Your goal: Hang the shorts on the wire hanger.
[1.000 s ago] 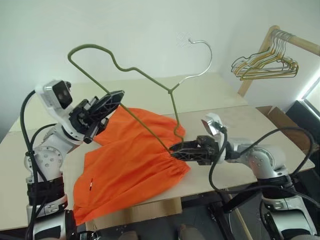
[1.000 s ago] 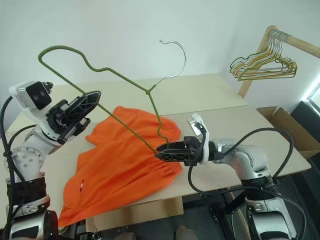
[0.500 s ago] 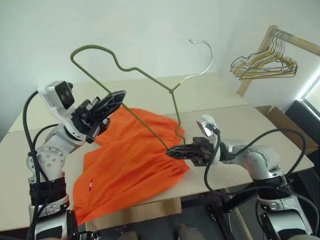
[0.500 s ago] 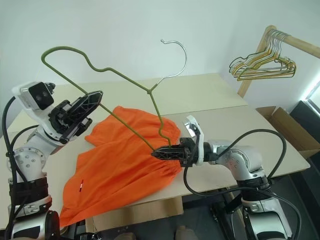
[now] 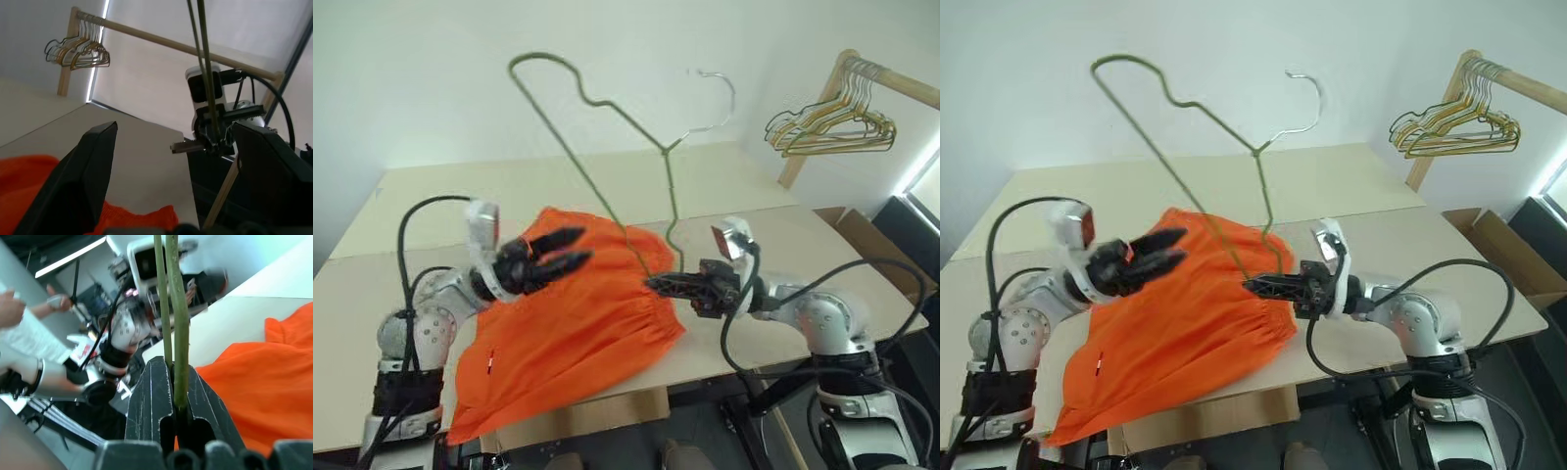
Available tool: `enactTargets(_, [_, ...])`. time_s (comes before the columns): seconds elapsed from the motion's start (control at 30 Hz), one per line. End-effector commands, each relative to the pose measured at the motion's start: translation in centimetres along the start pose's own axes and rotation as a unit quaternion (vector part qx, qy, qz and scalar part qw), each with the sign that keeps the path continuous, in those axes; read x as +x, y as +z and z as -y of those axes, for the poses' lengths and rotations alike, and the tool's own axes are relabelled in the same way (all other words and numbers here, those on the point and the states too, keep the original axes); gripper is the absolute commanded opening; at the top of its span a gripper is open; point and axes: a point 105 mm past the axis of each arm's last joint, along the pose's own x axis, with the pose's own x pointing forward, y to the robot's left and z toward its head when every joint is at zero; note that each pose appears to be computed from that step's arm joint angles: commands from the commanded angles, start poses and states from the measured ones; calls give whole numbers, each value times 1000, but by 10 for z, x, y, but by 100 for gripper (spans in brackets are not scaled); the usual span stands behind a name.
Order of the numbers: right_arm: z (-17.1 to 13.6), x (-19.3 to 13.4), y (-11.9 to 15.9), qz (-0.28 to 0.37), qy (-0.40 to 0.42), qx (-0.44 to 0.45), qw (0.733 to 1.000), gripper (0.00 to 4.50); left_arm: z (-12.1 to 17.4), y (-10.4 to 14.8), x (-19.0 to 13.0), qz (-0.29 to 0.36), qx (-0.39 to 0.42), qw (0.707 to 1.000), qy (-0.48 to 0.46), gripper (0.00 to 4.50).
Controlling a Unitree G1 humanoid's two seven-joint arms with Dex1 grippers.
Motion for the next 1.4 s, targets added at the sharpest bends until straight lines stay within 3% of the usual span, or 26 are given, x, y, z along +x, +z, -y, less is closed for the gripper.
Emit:
enactTargets(0.03, [-5,-26,-2,6,-51,20,998,0,-5,-25,-1,-75,53,996,18,448])
enactTargets(0.27, [-7,-98,-40,-44,-191,138,971,0,-7,-35,-9,-112,90,989,25,448])
enactTargets(0.4, [-22,-129,-55,-59,-202,220,953,0,-6,-30,-11,-114,103,988,20,448])
enactTargets(0.5, [-24,-151,-71,-79,-235,317,915,0,-5,-28,-13,-126,116,985,18,448])
enactTargets(0.7, [-15,-174,-76,-75,-281,359,887,0,-4,-29,-15,-134,123,983,15,448])
enactTargets(0.93, [7,-182,-79,-100,-326,355,870,0,-2,-30,-13,-133,124,983,16,448])
enactTargets(1.4, [5,-167,-77,-123,-270,332,896,0,-3,-49,-19,-140,102,984,46,448])
